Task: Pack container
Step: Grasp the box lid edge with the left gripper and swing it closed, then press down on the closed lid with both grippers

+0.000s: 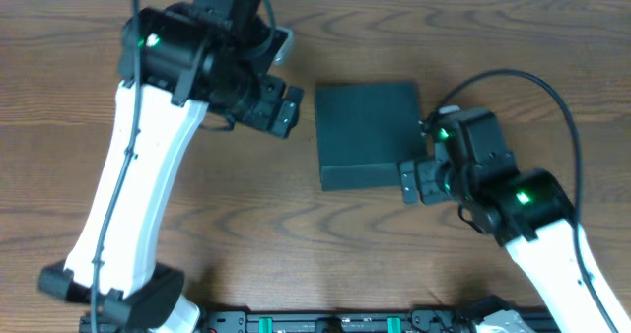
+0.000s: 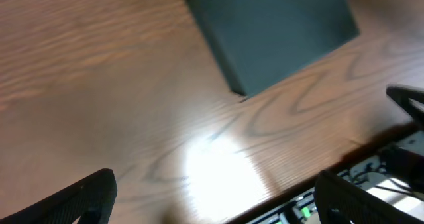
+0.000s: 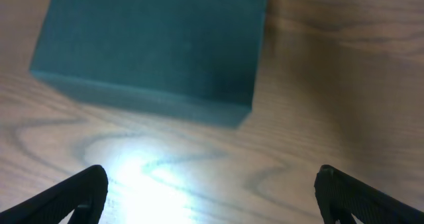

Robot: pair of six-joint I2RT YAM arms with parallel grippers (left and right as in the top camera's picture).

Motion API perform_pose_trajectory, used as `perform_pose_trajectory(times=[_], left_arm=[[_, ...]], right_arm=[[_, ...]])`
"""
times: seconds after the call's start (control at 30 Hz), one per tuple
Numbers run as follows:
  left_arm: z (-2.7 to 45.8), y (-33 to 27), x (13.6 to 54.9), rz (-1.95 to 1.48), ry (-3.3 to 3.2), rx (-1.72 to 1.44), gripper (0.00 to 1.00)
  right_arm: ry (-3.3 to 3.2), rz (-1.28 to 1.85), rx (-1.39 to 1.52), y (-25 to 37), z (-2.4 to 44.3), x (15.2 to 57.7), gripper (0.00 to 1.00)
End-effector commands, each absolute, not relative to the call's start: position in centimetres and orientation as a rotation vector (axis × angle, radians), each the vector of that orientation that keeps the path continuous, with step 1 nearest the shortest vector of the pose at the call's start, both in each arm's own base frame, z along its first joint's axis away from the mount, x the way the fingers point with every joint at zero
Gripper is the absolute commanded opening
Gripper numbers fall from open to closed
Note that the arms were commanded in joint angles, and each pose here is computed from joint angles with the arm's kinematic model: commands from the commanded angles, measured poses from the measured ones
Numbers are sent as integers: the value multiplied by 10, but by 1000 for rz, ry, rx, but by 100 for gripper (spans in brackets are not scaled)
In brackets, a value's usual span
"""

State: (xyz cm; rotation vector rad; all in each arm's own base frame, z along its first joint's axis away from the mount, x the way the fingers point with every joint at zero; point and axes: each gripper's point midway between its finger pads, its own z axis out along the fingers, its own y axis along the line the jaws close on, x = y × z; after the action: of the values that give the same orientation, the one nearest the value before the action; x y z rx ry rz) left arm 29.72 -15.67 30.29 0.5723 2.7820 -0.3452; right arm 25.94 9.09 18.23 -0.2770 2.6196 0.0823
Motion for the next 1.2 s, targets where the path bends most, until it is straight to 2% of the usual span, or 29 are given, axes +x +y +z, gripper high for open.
perform_pose_trajectory(times=[0.0, 0.17, 0.4, 0.63, 0.87, 1.17], left_arm=[[298, -133, 287, -204, 2818, 466, 96], [276, -108, 271, -75, 2837, 346, 96], [225, -96, 241, -95, 2840, 219, 96], [169, -125, 210, -179, 2863, 240, 96], [161, -160, 203, -190, 2794, 308, 96], [154, -165, 196, -164, 2796, 257, 96]], right_arm=[[2647, 88, -276, 100, 170, 270, 99], [2647, 101, -216, 110, 155, 295, 99], [2610, 134, -197, 122, 147, 318, 99], [2608, 196, -213, 137, 133, 333, 99], [2656, 148, -215, 134, 114, 336, 99], [2674, 87, -205, 129, 100, 342, 99]])
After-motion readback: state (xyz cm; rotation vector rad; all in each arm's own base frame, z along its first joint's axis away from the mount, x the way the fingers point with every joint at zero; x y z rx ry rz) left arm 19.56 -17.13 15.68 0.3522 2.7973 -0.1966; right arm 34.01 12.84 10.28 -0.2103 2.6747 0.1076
